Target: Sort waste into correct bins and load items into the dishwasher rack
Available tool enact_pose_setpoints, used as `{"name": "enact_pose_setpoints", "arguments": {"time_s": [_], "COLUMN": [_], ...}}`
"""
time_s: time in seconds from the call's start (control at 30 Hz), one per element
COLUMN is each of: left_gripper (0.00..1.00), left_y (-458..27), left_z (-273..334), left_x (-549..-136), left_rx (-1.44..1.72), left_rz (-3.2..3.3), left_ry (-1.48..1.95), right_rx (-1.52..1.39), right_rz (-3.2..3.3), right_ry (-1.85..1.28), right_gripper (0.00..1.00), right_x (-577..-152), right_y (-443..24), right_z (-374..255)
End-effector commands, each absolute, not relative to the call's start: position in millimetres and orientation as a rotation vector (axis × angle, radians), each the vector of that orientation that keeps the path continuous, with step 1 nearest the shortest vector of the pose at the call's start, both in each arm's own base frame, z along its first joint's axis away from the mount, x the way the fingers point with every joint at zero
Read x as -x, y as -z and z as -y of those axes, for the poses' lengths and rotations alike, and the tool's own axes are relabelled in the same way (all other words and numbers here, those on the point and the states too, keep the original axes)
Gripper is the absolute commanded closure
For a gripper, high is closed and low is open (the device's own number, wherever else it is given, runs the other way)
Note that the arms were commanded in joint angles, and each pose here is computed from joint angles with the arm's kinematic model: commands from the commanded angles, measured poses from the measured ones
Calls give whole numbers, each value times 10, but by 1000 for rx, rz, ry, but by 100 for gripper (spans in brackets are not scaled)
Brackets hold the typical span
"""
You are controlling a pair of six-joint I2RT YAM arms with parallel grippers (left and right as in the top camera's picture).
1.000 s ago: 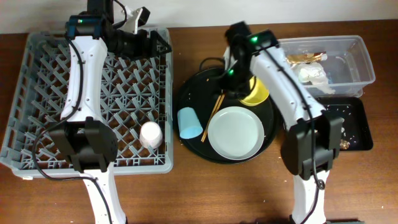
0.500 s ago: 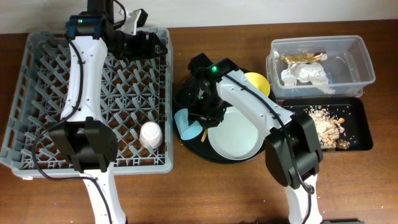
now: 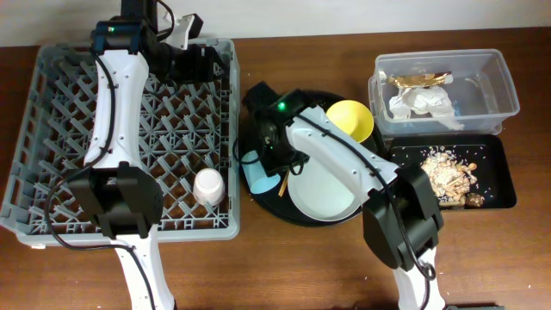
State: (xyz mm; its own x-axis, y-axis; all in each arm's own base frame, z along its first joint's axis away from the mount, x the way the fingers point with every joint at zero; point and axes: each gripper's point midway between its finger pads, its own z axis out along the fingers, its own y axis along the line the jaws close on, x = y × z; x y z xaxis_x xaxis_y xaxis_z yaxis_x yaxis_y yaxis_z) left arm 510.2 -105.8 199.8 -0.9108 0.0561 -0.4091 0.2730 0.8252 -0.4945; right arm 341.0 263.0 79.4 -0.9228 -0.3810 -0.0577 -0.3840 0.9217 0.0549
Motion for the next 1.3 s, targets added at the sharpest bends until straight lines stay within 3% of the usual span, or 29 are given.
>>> {"name": "enact_pose_setpoints", "arguments": {"time_s": [0.0, 0.17, 0.23, 0.27, 0.37, 0.47, 0.77, 1.07, 1.27], "left_gripper": [16, 16, 16, 16, 16, 16, 16, 16, 16], "left_y": [-2086, -2080, -2080, -2079, -2080, -2080, -2075, -2076, -2076], "left_z": [1038, 1038, 1038, 1038, 1038, 1038, 1038, 1038, 1038], "left_x": [-5091, -5075, -5075, -5074, -5075, -5077, -5066, -5066, -5066], "left_rx": [-264, -262, -262, -262, -262, -262, -261, -260, -260], "left_rz": [-2611, -2618, -2619, -2619, -2618, -2618, -2623, -2623, -2623], "left_ry": [769, 772, 772, 771, 771, 771, 772, 773, 773], "right_rx": [801, 929, 1020, 1077, 1106, 1128, 906, 662, 305], "right_rz": [-2954, -2804, -2759, -2756, -2782, -2717, -2686, -2611, -2781], "right_ry": [-59, -114, -133, -131, -145, -174, -121, -179, -722], "right_gripper": [49, 47, 46, 46, 46, 46, 51, 45, 45], "right_x": [-3366, -3246, -3154, -3041, -2898, -2960, -3509, -3962, -3897], "right_y": [-934, -1446, -1296, -974, -574, -457, -448, -596, -1048], "right_z": [-2598, -2605, -2681, -2717, -2665, -2732, -2375, -2278, -2326]}}
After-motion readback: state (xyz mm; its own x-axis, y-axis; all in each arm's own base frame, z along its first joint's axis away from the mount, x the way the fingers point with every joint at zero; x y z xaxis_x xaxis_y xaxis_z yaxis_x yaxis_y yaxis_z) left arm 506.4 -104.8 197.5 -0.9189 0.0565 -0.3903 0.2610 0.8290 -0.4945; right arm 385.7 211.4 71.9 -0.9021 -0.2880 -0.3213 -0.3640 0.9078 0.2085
